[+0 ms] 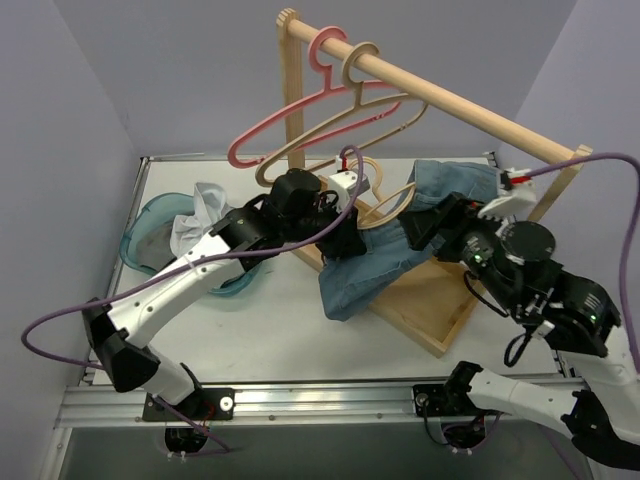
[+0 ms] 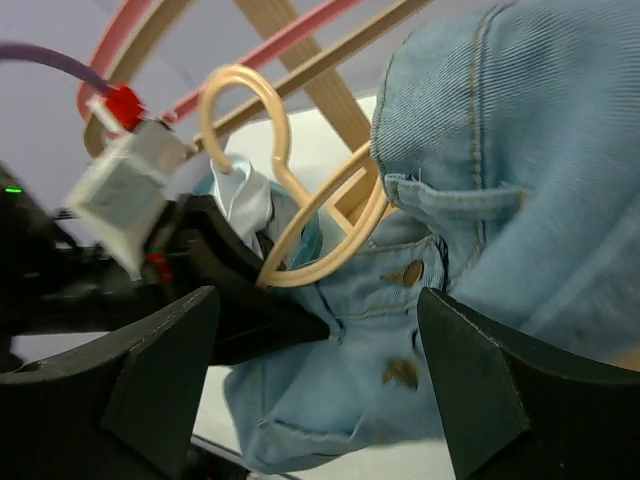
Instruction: Remove the skirt from the hanger
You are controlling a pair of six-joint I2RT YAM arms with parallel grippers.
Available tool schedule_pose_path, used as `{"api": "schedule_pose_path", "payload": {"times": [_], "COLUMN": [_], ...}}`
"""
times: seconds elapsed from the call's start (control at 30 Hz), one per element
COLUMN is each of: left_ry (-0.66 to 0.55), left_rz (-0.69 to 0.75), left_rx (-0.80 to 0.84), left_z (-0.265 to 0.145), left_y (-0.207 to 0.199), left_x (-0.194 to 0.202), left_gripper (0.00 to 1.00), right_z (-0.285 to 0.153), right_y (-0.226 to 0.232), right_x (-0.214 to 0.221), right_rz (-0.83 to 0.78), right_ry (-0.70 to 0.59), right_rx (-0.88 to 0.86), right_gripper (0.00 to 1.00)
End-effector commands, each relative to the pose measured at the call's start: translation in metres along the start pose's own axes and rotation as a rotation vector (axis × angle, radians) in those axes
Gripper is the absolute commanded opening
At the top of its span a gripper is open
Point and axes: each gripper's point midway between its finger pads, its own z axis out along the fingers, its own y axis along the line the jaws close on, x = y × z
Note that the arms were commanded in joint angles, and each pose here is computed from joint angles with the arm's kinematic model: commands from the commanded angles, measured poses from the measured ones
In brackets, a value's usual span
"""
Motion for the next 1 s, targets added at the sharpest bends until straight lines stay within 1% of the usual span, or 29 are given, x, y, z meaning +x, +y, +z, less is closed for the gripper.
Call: {"api": "schedule_pose_path", "payload": {"times": [0.0, 0.03, 0.1, 0.2, 0.23, 0.37, 0.47, 0.6, 0.7, 0.8, 0.9, 0.97], "left_ry": [-0.044, -0.023, 0.001, 0.044, 0.055, 0.062, 0.055, 0.106, 0.114, 0.119, 0.121, 0.128], "left_rz": [0.069, 0.070, 0.092, 0.107, 0.105, 0.101, 0.105, 0.100, 0.099, 0.097, 0.100, 0.100], "left_rx": [0.022, 0.009, 0.000, -0.040, -0.051, -0.059, -0.072, -0.149, -0.162, -0.185, -0.179, -0.189], "left_z": [-0.030, -0.032, -0.037, -0.043, -0.045, -0.048, -0.051, -0.048, -0.047, -0.045, -0.045, -0.046], "left_y": [-0.022, -0.022, -0.023, -0.021, -0.019, -0.018, -0.017, -0.002, 0.000, 0.005, 0.004, 0.006], "left_x": [-0.014, -0.008, -0.001, 0.011, 0.014, 0.018, 0.016, 0.024, 0.023, 0.024, 0.024, 0.025], "left_gripper": [0.02, 0.02, 0.02, 0.02, 0.02, 0.02, 0.02, 0.02, 0.02, 0.02, 0.02, 0.02], "right_z": [0.022, 0.030, 0.033, 0.035, 0.035, 0.036, 0.037, 0.025, 0.012, 0.005, 0.008, 0.014], "right_y": [0.030, 0.035, 0.045, 0.065, 0.071, 0.079, 0.078, 0.083, 0.080, 0.079, 0.077, 0.079], "right_x": [0.017, 0.023, 0.022, 0.016, 0.018, 0.023, 0.035, 0.041, 0.030, 0.017, 0.017, 0.025], "right_rz": [-0.065, -0.078, -0.090, -0.078, -0.078, -0.081, -0.084, -0.054, -0.043, -0.057, -0.087, -0.100], "right_ry": [0.086, 0.110, 0.116, 0.103, 0.116, 0.142, 0.194, 0.226, 0.202, 0.169, 0.171, 0.205], "right_rx": [-0.097, -0.104, -0.141, -0.219, -0.245, -0.281, -0.280, -0.324, -0.327, -0.325, -0.306, -0.304], "right_gripper": [0.76, 0.74, 0.72, 0.63, 0.61, 0.58, 0.51, 0.46, 0.44, 0.45, 0.46, 0.46]}}
